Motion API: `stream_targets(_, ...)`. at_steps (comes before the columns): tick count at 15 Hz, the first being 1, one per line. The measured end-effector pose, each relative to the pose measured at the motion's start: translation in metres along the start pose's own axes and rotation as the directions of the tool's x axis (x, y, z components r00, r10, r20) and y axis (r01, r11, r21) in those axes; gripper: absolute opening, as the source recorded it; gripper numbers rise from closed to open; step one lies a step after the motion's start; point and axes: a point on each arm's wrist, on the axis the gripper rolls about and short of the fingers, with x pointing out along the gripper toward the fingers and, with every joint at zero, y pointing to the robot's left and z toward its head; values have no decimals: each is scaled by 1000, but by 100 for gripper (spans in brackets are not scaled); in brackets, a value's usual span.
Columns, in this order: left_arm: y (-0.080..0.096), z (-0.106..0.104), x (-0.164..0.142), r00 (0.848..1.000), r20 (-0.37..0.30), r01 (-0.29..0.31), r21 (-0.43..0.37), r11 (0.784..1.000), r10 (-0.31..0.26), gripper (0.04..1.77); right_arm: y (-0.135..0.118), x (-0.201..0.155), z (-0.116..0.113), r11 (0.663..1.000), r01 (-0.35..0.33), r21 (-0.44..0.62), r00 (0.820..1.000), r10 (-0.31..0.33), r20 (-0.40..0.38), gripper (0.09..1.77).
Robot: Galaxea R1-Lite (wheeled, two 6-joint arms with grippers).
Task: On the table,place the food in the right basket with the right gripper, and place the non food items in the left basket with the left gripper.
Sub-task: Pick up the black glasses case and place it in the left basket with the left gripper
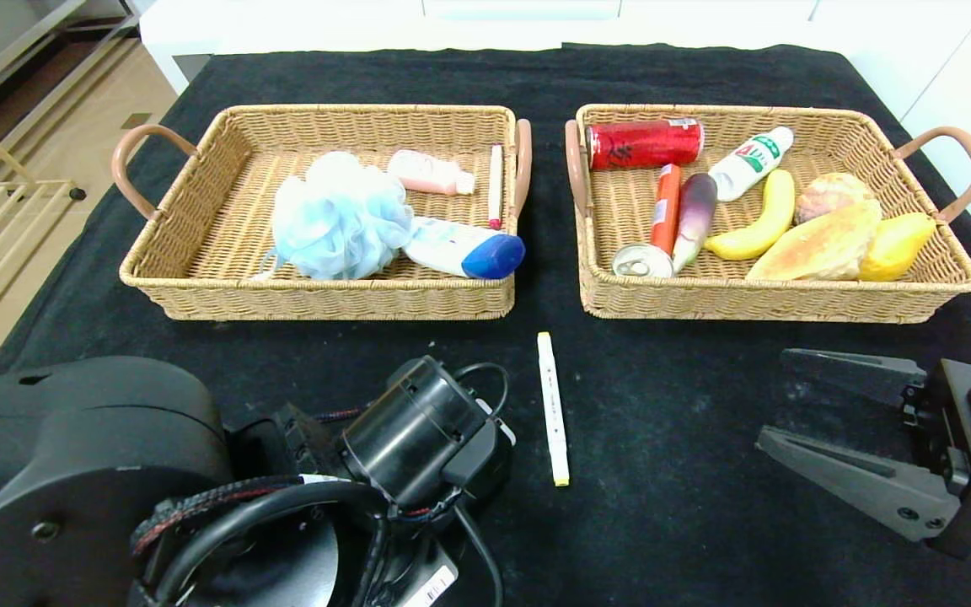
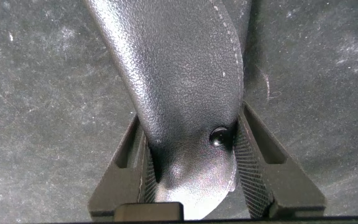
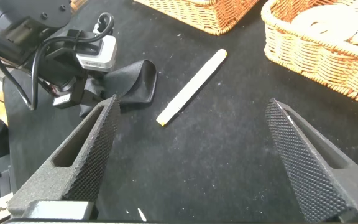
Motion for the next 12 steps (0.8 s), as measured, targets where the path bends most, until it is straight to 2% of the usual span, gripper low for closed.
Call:
stream_targets(9,1,1,-2,1000,4,1,-2,1000,-1,79,0,0,0,1000,1,-3,1000,-1,2,171)
stream_targets(12,8,-1,-13,999,38,1,-23,1000,0,79,0,0,0,1000,1,-3,1000,-1,2,171)
